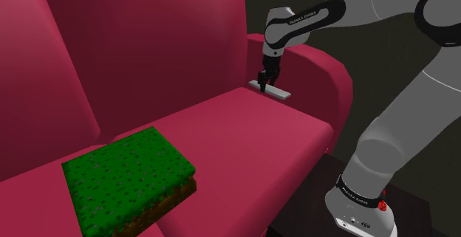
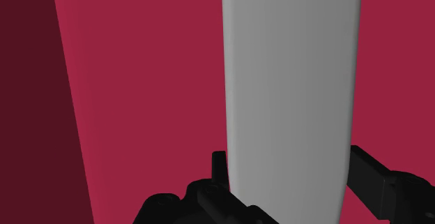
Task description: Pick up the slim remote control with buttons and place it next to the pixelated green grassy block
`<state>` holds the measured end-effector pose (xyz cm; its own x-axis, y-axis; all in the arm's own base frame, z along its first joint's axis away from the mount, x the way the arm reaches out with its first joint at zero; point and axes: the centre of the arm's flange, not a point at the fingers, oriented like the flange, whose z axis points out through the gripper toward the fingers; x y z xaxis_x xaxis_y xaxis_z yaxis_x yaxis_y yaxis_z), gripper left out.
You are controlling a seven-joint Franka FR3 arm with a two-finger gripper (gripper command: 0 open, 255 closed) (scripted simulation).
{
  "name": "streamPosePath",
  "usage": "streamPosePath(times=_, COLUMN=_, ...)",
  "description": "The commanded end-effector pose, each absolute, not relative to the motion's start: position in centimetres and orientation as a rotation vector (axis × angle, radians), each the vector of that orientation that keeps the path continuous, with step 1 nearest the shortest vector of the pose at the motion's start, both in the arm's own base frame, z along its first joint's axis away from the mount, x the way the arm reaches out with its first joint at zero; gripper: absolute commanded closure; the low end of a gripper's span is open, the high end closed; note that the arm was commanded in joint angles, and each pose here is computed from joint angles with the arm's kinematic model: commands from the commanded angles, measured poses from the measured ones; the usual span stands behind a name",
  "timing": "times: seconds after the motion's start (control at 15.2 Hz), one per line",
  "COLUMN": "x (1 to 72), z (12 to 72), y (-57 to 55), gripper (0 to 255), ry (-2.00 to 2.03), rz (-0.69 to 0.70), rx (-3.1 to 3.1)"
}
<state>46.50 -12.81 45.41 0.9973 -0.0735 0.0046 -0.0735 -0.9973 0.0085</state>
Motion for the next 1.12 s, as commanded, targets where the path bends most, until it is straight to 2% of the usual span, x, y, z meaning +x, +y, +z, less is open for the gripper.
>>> streamPosePath(times=0.0, x=46.5, z=46.5, y=-12.8, gripper=255, ry=-0.115, rz=0.007, rx=3.131)
streamPosePath(times=0.46, x=46.5, z=49.8, y=-12.8, gripper=255, ry=-0.115, rz=0.007, rx=3.131)
streamPosePath(times=1.06, x=47.9, z=49.8, y=-1.0, gripper=255, ry=-0.115, rz=0.007, rx=3.131)
